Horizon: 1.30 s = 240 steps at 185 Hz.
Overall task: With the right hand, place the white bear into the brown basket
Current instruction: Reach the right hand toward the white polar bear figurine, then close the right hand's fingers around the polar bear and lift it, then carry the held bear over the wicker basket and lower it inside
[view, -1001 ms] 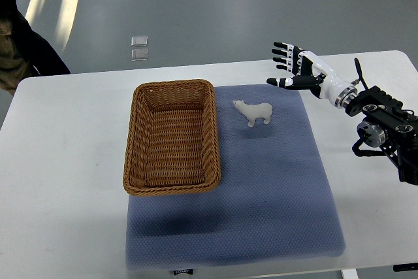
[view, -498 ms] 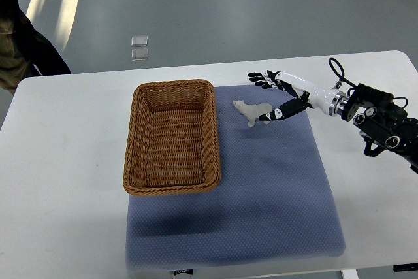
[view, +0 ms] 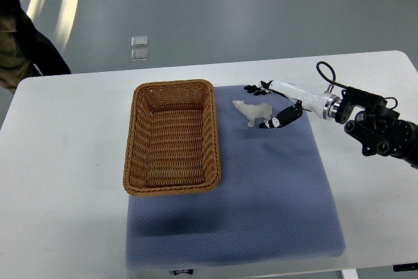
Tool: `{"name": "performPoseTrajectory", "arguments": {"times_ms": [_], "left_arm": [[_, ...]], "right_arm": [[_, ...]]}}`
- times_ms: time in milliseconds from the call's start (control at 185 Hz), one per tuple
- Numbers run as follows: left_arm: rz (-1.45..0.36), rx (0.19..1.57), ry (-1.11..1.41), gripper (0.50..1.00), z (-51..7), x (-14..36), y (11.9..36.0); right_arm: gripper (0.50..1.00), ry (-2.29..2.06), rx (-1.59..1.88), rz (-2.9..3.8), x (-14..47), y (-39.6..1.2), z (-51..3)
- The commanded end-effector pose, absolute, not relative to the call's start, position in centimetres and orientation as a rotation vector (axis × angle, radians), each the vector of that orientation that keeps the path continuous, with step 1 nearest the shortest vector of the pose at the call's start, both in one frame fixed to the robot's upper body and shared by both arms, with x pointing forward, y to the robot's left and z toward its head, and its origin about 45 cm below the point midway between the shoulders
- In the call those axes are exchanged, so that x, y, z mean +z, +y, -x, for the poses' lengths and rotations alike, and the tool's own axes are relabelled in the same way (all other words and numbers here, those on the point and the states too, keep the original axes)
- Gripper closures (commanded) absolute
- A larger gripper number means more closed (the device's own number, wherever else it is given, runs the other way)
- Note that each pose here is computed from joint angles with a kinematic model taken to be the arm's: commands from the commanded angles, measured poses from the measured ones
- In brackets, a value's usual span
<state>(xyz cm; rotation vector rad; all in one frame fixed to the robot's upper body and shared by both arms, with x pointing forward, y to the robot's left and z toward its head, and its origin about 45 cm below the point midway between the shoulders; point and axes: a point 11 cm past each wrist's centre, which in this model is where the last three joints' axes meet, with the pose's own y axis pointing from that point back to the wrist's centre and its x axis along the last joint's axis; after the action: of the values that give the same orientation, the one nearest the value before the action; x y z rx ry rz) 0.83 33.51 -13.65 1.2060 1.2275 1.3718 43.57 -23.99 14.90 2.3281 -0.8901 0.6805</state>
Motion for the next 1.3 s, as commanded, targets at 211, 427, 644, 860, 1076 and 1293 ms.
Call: {"name": "performPoseTrajectory", "arguments": {"times_ms": [211, 427, 644, 860, 1076, 1293], "left_arm": [[-1.206, 1.372, 1.227, 0.5, -0.8, -13.6, 33.5], [-1.206, 1.372, 1.227, 0.5, -0.8, -13.6, 33.5], [-1.206, 1.372, 1.227, 0.5, -0.9, -13.6, 33.5], [-1.203, 1.372, 1.226, 0.5, -0.9, -13.6, 33.5], [-1.204, 1.373, 1.226, 0.5, -0.9, -13.6, 33.5], [-1.203, 1.372, 1.226, 0.5, -0.9, -13.6, 33.5]], "right_arm": [[0.752, -0.847, 0.721, -2.26, 14.4, -23.9, -43.6], [0.863, -0.852, 0.724, -2.241, 14.5, -23.9, -43.9], [0.981, -0.87, 0.748, -2.229, 15.1, -23.8, -44.3], [1.0, -0.88, 0.756, -2.234, 15.5, -23.7, -44.6], [1.0, -0.938, 0.844, -2.233, 19.5, -23.7, -46.9], [1.0, -0.97, 0.957, -2.26, 24.4, -22.5, -48.8]]}}
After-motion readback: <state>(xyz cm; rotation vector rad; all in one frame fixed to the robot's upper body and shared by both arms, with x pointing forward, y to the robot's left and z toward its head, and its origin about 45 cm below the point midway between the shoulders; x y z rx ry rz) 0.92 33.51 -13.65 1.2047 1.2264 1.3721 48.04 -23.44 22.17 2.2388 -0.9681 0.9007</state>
